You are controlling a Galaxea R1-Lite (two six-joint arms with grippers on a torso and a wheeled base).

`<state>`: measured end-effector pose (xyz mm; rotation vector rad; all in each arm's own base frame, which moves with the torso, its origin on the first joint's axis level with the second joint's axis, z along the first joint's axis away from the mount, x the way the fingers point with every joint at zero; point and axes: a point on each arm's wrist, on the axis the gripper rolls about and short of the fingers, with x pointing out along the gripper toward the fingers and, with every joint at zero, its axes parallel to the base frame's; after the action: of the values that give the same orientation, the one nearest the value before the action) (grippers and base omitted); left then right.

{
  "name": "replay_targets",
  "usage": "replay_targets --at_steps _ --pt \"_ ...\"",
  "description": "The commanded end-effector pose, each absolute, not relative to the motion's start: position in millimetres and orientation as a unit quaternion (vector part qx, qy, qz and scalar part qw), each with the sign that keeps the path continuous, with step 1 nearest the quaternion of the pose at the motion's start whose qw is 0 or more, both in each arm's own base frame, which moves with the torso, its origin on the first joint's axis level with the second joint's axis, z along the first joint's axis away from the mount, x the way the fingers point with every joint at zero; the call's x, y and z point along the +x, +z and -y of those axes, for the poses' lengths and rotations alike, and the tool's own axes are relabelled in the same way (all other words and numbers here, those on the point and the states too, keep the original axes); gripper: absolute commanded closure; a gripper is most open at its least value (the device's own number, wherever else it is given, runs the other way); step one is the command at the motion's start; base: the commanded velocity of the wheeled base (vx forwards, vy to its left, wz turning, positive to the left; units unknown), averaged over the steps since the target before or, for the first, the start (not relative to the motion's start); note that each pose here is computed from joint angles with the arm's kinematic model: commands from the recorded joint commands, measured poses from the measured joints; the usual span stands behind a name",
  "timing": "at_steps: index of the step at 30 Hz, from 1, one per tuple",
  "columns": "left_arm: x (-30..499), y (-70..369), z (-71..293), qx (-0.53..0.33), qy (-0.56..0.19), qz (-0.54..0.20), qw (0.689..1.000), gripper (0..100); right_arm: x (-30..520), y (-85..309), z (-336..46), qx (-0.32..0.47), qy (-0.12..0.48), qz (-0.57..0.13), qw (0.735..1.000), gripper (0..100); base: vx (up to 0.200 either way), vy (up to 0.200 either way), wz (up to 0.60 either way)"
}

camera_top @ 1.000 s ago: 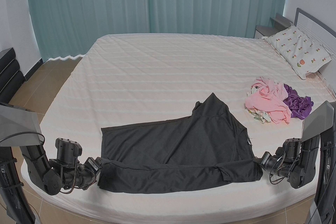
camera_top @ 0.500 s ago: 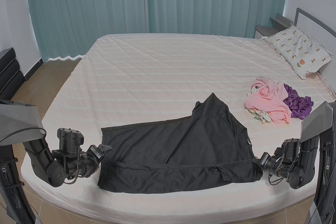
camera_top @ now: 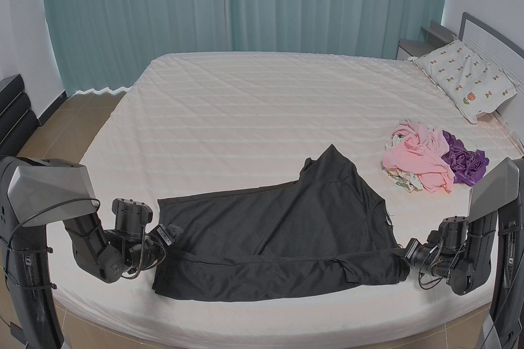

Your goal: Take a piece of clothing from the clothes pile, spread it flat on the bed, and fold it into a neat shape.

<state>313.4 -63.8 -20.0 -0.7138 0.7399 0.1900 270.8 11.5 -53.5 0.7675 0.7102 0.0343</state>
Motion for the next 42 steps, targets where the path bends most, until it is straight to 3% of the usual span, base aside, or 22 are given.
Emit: replay_targets --at_steps 1,6,7,25,42 --pt "314 -30 66 -0.336 0.094 -0.364 0.863 0 271 -52 -13 0.365 0.021 -0.334 0.869 100 0.0 0.0 0.0" --pt "311 -32 70 -0.332 0.09 -0.372 0.862 0 272 -52 -13 0.365 0.02 -0.333 0.869 100 0.0 0.0 0.0" --pt "311 -32 71 -0.33 0.09 -0.373 0.862 100 272 -53 -13 0.365 0.02 -0.335 0.869 100 0.0 0.0 0.0" --pt "306 -26 65 -0.308 0.145 -0.343 0.875 100 275 -47 -13 0.364 0.023 -0.322 0.874 100 0.0 0.0 0.0" --pt "275 9 62 -0.287 0.121 -0.332 0.891 100 273 -20 -13 0.368 0.037 -0.285 0.884 100 0.0 0.0 0.0"
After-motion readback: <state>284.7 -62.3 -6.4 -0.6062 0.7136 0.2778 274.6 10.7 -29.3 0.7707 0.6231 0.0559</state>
